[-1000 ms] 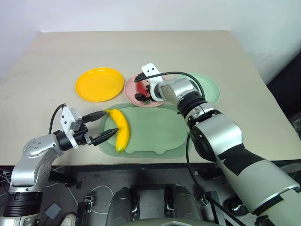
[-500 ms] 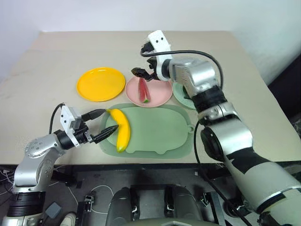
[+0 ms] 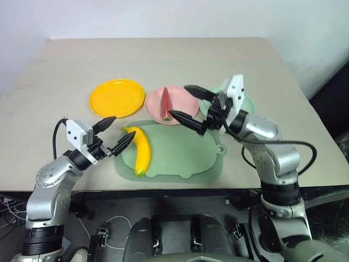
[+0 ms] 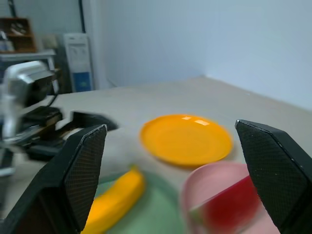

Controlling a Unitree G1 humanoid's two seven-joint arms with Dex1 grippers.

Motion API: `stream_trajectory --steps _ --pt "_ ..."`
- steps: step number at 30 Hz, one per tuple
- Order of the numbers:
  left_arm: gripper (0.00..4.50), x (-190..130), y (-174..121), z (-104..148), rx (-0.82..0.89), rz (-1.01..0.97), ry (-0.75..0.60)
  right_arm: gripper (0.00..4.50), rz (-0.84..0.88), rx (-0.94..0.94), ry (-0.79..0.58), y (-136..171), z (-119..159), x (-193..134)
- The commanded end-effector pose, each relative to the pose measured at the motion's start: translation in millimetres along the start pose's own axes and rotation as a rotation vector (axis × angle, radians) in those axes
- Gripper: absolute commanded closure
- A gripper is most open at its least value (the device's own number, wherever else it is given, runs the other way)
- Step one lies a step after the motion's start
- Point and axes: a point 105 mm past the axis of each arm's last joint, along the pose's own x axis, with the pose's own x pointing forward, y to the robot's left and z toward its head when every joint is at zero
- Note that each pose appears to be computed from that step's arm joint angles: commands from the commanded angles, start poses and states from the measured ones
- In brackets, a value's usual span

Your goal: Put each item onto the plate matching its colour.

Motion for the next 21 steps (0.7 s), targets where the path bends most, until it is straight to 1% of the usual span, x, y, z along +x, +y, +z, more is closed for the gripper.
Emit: stream_trajectory --steps 1,4,7,17,19,21 --pt "0.00 -1.0 -9.7 12.0 0.032 0.007 -0.036 0.02 0.034 -0.025 0.014 13.8 -2.5 -9.2" --pt "0.00 -2.3 -21.1 8.2 0.012 0.016 -0.018 0.02 0.014 -0.008 0.080 11.3 -22.4 -22.7" --pt "0.00 -3.7 -26.8 4.5 -0.023 0.068 -0.001 0.02 -0.005 -0.009 0.107 4.7 -29.4 -27.9" --pt "0.00 -0.7 -35.0 -12.8 -0.056 0.212 0.171 0.02 -0.017 -0.010 0.116 -6.4 -23.9 -28.6" --pt "0.00 1.8 -37.2 -20.4 -0.058 0.240 0.243 0.02 -0.005 -0.010 0.124 -7.4 -22.4 -32.5" --pt "0.00 9.9 -44.6 -27.9 -0.103 0.253 0.311 0.02 -0.004 -0.020 0.131 -10.4 -18.0 -34.7"
